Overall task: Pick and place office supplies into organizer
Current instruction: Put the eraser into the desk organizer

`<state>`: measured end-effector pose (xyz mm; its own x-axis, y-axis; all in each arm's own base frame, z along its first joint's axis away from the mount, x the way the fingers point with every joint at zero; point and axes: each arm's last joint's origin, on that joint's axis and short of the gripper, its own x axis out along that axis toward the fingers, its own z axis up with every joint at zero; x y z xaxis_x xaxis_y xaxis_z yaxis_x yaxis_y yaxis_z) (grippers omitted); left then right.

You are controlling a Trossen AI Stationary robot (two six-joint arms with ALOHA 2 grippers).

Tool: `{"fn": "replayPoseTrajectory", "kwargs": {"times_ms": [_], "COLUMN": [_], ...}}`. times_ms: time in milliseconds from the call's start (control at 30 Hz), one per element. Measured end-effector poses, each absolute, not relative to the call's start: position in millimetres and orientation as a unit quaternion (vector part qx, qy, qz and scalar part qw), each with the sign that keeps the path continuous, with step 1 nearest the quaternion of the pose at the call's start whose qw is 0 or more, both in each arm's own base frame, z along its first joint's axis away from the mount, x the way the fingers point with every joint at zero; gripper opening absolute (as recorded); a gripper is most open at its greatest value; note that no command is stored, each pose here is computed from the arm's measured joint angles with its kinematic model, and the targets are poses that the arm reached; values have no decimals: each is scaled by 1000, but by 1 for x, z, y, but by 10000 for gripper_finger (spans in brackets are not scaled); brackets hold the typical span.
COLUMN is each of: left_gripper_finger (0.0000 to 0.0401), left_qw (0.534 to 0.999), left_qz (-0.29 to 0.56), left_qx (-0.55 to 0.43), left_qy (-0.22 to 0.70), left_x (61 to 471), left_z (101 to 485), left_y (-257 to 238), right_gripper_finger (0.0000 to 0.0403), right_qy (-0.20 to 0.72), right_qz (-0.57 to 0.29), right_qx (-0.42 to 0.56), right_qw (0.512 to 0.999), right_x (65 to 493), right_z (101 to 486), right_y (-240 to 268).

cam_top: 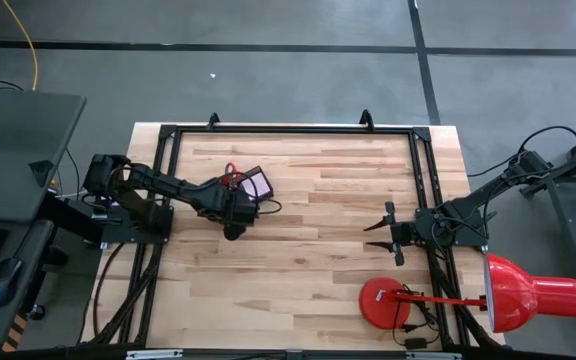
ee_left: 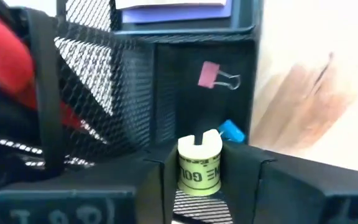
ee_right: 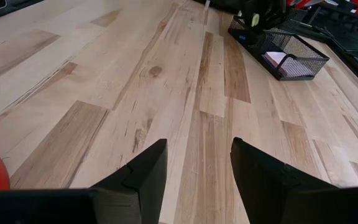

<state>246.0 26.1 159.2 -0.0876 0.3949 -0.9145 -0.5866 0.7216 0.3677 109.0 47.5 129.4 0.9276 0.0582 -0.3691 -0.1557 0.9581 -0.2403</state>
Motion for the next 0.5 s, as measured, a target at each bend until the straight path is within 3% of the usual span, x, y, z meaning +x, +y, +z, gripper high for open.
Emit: {"fn": "replayPoseTrajectory", "kwargs": {"times_ms": [400, 500], "left_gripper_finger": [241, 262], "left_qw": [676, 677], "left_qz": [376, 376], "left_qx": [-74, -73], "left_qy": [629, 629], "left_x": [247, 247], "left_z": [160, 161], "left_y": [27, 27], "right_gripper_finger": [169, 169], "right_qy": [182, 182], "right_qz": [55, 55], "right_qx": [-134, -134], "right_qw": [973, 973], "right_x": [109, 109], "right_z": [129, 129], "right_y": [47, 47]}}
